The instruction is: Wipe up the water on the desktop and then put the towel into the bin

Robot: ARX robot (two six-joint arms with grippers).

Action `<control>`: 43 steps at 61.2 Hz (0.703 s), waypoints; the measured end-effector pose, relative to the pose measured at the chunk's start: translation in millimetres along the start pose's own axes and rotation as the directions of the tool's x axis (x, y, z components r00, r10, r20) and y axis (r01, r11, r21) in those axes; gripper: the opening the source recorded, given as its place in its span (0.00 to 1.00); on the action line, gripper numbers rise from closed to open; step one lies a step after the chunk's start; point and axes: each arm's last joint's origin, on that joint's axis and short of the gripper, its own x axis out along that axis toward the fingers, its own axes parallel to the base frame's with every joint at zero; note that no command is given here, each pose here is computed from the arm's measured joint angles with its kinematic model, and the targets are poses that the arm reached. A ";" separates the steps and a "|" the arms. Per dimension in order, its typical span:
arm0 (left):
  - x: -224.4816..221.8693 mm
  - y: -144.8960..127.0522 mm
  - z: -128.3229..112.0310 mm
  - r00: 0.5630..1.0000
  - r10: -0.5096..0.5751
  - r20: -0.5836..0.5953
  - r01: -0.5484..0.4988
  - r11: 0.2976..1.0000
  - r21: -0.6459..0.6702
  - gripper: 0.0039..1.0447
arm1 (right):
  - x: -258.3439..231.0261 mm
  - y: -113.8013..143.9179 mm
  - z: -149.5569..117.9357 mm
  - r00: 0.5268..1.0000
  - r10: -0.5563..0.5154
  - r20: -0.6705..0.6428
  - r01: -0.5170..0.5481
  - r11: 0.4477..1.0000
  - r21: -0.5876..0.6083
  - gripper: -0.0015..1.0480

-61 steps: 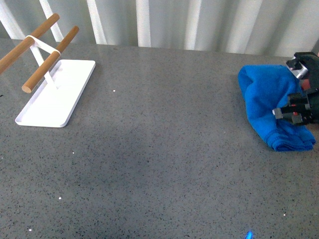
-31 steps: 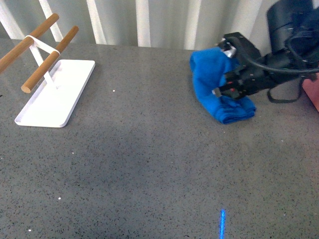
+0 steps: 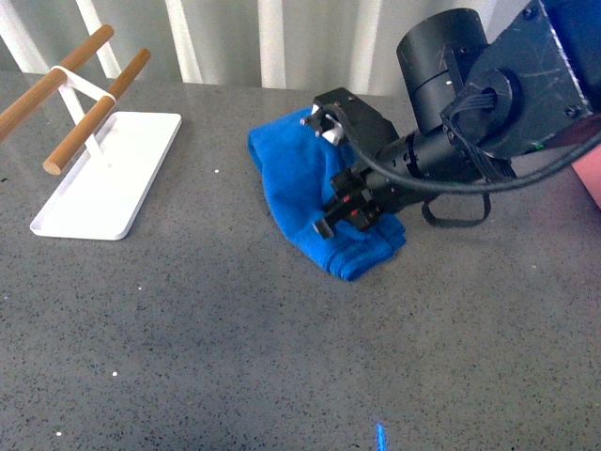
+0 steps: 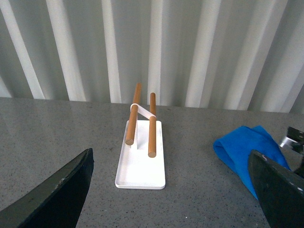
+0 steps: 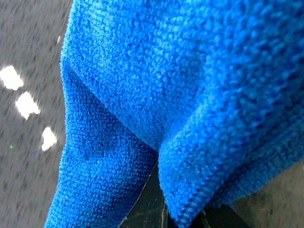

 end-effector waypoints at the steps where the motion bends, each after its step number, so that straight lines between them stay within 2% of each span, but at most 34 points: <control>1: 0.0 0.0 0.0 1.000 0.000 0.000 0.000 1.000 0.000 0.94 | -5.8 1.5 -5.7 1.000 0.000 -0.009 0.000 1.000 -0.003 0.03; 13: 0.0 0.0 0.0 1.000 0.000 0.000 0.000 1.000 0.000 0.94 | -59.2 9.0 -44.9 0.999 -0.020 -0.046 0.020 1.000 -0.013 0.03; 24: 0.0 0.0 0.0 1.000 0.000 0.000 0.000 1.000 0.000 0.94 | -107.1 8.2 -58.4 0.998 -0.054 -0.016 0.054 0.998 -0.032 0.03; 43: 0.0 0.0 0.0 1.000 0.000 0.000 0.000 1.000 0.000 0.94 | -167.5 -25.2 -77.5 0.980 -0.197 0.007 0.197 0.980 -0.011 0.03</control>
